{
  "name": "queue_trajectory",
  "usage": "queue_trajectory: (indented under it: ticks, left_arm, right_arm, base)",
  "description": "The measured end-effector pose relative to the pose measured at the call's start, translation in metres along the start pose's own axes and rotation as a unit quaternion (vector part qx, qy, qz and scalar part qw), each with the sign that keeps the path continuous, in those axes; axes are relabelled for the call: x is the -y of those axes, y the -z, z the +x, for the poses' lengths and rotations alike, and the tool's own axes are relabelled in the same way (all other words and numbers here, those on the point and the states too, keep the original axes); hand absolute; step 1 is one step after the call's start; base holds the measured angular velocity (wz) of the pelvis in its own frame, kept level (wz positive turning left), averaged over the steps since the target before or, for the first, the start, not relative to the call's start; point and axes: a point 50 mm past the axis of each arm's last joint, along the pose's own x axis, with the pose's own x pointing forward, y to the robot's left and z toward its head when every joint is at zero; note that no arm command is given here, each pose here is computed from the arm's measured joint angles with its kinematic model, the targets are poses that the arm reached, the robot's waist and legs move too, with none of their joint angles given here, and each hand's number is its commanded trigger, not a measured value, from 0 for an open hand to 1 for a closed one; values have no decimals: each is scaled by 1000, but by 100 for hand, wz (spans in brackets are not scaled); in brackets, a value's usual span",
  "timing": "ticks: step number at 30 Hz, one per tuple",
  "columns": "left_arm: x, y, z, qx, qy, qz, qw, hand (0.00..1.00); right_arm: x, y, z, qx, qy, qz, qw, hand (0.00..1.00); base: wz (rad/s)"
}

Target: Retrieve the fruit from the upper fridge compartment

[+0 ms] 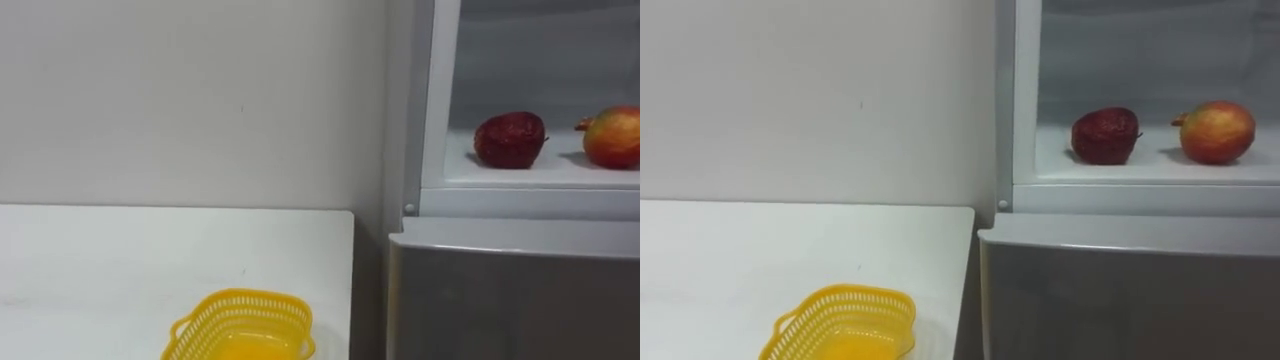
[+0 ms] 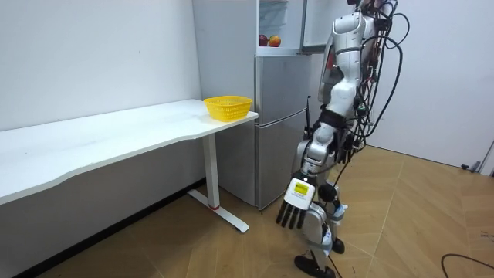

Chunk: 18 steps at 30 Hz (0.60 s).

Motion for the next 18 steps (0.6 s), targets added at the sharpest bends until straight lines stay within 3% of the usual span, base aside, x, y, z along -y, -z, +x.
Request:
queue_trajectory:
  ticks: [5,8,18]
  left_arm:
    - [15,-15,1,17,25,125,992,0]
    - [20,-22,2,26,33,166,985,0]
    - [27,-27,1,31,49,211,976,0]
  right_arm:
    - [-9,-10,0,4,-9,-16,1000,0]
    - [-13,-10,1,0,-8,-21,1000,0]
    - [-15,-30,-1,40,31,20,999,0]
  base:
    - [-13]
    - [-11]
    - [-11]
